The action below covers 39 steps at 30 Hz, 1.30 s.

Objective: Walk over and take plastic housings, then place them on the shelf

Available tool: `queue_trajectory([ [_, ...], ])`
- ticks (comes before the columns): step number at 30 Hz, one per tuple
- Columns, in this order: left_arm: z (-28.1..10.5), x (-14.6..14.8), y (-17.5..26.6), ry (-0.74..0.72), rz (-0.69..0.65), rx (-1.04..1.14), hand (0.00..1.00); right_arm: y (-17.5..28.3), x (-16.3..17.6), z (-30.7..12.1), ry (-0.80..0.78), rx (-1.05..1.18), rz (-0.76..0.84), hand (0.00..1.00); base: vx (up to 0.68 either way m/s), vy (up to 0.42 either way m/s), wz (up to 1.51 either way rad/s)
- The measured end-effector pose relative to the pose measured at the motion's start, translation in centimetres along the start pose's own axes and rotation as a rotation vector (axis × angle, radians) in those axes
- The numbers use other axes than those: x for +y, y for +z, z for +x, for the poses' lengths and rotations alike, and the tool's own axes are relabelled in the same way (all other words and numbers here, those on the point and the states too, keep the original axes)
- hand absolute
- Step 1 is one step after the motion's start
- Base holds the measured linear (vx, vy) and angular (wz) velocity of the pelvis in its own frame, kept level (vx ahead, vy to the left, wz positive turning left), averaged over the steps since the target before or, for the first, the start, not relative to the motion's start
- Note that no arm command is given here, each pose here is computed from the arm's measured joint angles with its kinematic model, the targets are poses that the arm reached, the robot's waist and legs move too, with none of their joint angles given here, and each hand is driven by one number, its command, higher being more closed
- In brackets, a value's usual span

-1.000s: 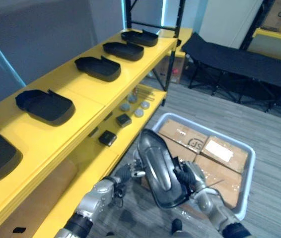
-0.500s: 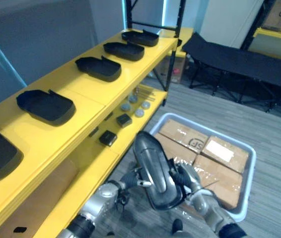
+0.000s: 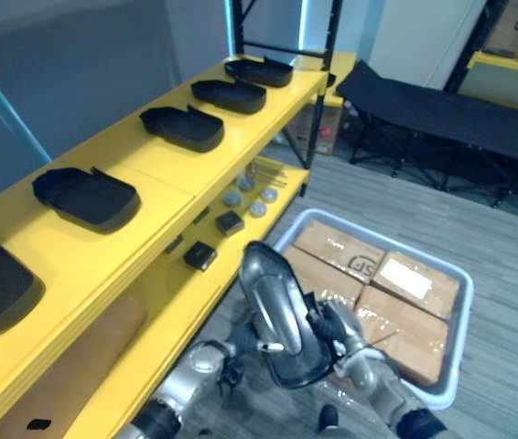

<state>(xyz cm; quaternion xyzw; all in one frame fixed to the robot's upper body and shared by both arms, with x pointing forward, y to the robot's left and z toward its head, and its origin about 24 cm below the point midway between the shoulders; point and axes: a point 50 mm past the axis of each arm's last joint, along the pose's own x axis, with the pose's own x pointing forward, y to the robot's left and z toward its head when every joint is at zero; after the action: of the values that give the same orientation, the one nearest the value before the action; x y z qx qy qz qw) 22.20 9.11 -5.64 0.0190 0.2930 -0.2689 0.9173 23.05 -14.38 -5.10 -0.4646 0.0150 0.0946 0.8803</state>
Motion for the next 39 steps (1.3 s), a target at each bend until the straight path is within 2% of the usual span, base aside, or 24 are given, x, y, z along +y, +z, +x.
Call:
queue_trajectory([
  [9,0.0,0.4,0.6,0.152,-0.06,-0.131,1.0,1.8,-0.7,0.4,-0.083,-0.06,0.107,1.0,0.0,0.0,0.0],
  [26,0.0,-0.4,2.8,0.328,-0.199,-0.285,1.0,3.6,-2.1,0.8,-0.17,-0.097,0.258,1.0,0.0,-0.012,-0.03],
  [27,-0.1,-0.4,2.9,0.338,-0.2,-0.291,0.0,3.7,-2.1,0.8,-0.173,-0.098,0.266,1.0,0.0,0.0,0.0],
  [34,-0.9,-1.7,6.8,0.361,-0.205,-0.515,0.0,3.6,-2.1,0.8,-0.191,-0.064,0.345,1.0,0.0,0.0,0.0],
  [39,-1.1,-1.4,8.5,0.448,-0.117,-0.592,0.0,4.0,-1.3,0.5,-0.15,-0.076,0.34,1.0,0.0,0.0,0.0],
])
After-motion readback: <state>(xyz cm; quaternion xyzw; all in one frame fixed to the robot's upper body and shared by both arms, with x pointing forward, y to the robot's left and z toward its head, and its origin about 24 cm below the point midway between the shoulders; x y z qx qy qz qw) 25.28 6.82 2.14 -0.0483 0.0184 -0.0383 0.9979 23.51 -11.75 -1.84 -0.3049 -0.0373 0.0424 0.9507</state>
